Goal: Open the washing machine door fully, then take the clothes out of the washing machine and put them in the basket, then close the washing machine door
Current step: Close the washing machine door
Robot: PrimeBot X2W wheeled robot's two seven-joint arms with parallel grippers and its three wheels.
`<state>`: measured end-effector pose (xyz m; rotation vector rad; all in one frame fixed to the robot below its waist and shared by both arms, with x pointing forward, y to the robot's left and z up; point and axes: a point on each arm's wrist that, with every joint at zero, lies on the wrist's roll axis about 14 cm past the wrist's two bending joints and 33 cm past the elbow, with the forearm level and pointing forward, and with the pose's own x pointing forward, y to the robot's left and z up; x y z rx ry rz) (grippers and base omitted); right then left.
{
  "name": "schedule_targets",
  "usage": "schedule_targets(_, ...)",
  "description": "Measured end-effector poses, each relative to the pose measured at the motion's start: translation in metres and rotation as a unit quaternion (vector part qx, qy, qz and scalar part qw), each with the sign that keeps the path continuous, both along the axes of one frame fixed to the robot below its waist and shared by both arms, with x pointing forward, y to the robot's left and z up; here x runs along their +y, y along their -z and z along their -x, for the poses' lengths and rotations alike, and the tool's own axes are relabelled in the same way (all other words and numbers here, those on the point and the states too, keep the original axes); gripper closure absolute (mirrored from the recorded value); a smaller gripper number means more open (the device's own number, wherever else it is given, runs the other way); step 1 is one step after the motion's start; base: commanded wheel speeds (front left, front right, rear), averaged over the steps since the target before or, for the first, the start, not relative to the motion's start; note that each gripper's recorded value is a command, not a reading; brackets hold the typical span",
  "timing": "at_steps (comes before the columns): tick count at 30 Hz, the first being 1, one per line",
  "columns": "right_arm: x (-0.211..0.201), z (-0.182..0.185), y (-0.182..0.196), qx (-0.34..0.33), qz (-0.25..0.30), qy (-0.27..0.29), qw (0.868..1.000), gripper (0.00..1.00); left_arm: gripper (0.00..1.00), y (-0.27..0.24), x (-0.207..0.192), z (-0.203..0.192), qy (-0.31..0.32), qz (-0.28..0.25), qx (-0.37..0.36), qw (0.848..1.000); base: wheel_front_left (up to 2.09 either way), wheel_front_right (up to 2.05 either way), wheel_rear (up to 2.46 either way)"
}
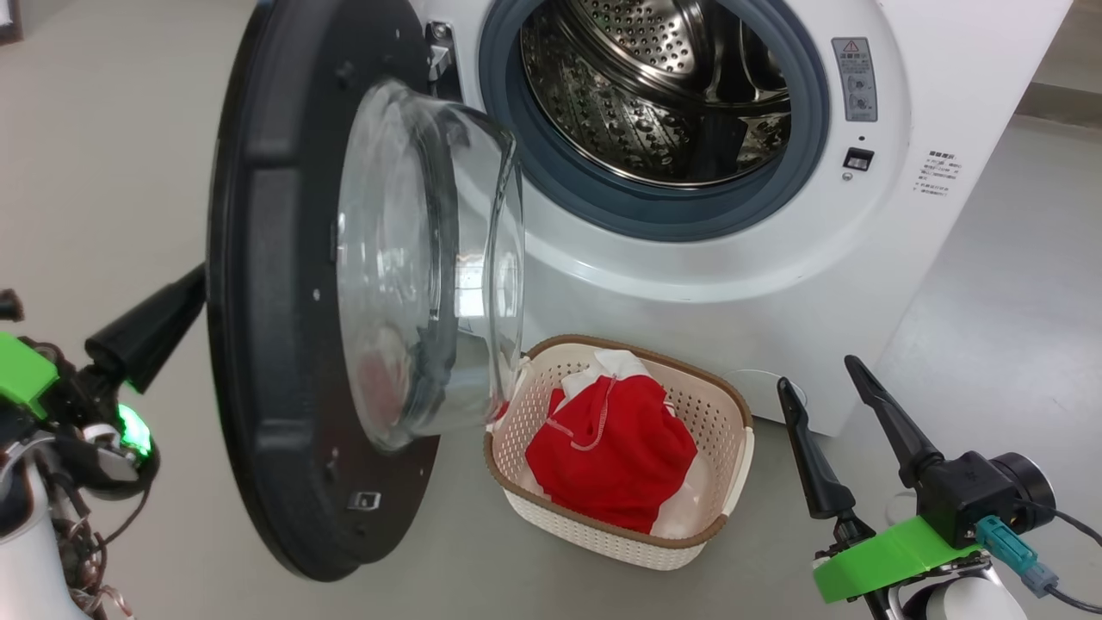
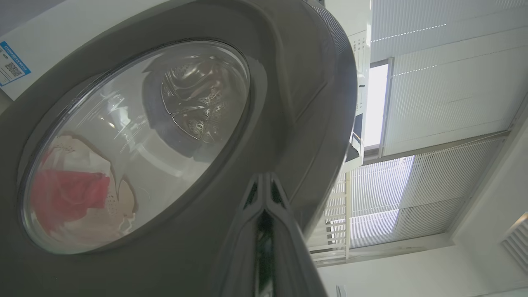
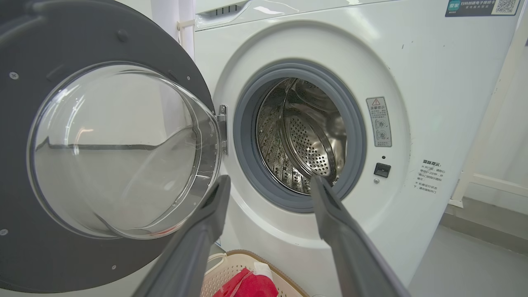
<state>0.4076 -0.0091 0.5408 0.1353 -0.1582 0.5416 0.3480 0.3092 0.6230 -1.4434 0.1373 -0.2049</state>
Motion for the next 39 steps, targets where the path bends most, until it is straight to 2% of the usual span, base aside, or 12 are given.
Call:
schedule_targets(18, -0.018, -0.005, 0.011, 0.015, 0.000, 0.025, 1.000, 0.00, 1.00, 0.006, -0.067, -0.032, 0.087, 0.041, -0.008, 0.995, 0.00, 0.00, 0.00)
schedule_targets(28, -0.035, -0.002, 0.013, 0.018, 0.002, 0.047, 0.999, 0.00, 1.00, 0.010, -0.093, -0.047, 0.109, 0.066, -0.015, 0.992, 0.00, 0.00, 0.00)
schedule_targets(39, -0.048, -0.002, 0.012, 0.016, 0.001, 0.067, 0.998, 0.00, 1.00, 0.009, -0.109, -0.054, 0.122, 0.060, -0.025, 0.990, 0.00, 0.00, 0.00)
